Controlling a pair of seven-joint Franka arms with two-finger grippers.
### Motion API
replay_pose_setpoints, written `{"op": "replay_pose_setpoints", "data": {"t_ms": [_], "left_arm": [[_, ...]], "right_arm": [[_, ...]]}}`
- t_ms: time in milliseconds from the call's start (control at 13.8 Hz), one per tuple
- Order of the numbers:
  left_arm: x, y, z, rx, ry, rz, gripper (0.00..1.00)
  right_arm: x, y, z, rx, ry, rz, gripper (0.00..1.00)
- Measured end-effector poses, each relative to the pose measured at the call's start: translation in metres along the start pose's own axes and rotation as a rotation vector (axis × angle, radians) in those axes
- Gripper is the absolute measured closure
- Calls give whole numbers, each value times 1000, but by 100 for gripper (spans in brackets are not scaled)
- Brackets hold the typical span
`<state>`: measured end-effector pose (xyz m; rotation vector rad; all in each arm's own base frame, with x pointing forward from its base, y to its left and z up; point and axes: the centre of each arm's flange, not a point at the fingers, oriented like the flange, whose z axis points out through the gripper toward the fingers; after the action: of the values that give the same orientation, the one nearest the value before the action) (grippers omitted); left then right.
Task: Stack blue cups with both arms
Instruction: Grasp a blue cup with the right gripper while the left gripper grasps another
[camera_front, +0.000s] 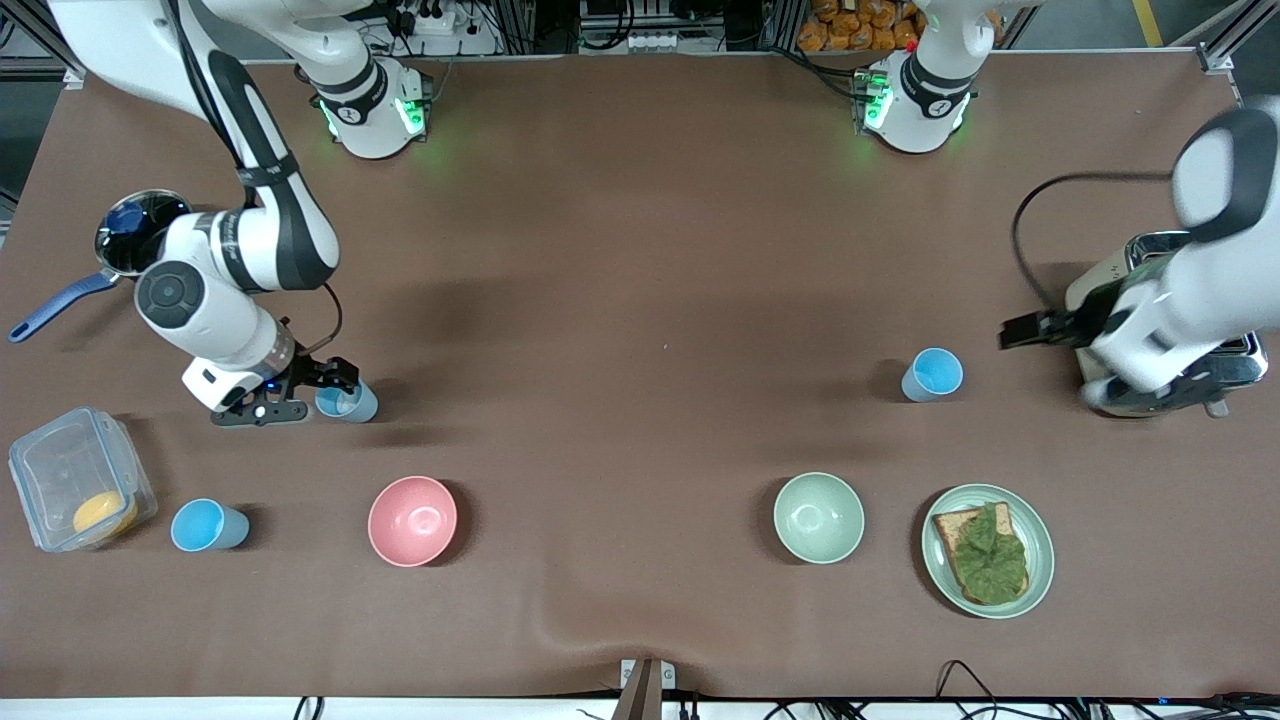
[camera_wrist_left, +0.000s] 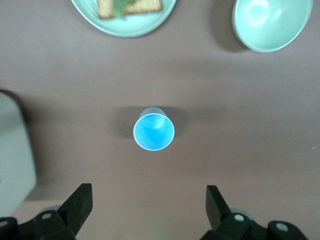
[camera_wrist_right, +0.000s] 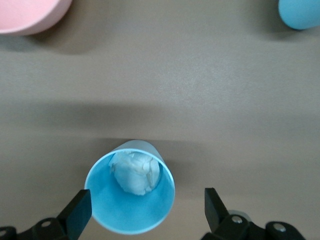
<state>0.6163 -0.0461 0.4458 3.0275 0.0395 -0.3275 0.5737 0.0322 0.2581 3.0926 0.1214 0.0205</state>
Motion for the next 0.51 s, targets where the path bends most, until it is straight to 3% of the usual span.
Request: {"op": "replay_pose_setpoints", "data": {"t_ms": [144, 361, 506], "left_arm": [[16, -1, 36, -5, -56, -1, 0], [23, -4, 51, -8, -80, -6, 0], [24, -11, 52, -9, -81, -17, 0]], "right_arm": [[0, 3, 14, -2, 7, 4, 0], [-1, 4, 29, -4, -1, 6, 0], [-2, 4, 35, -4, -12, 6, 19]]}}
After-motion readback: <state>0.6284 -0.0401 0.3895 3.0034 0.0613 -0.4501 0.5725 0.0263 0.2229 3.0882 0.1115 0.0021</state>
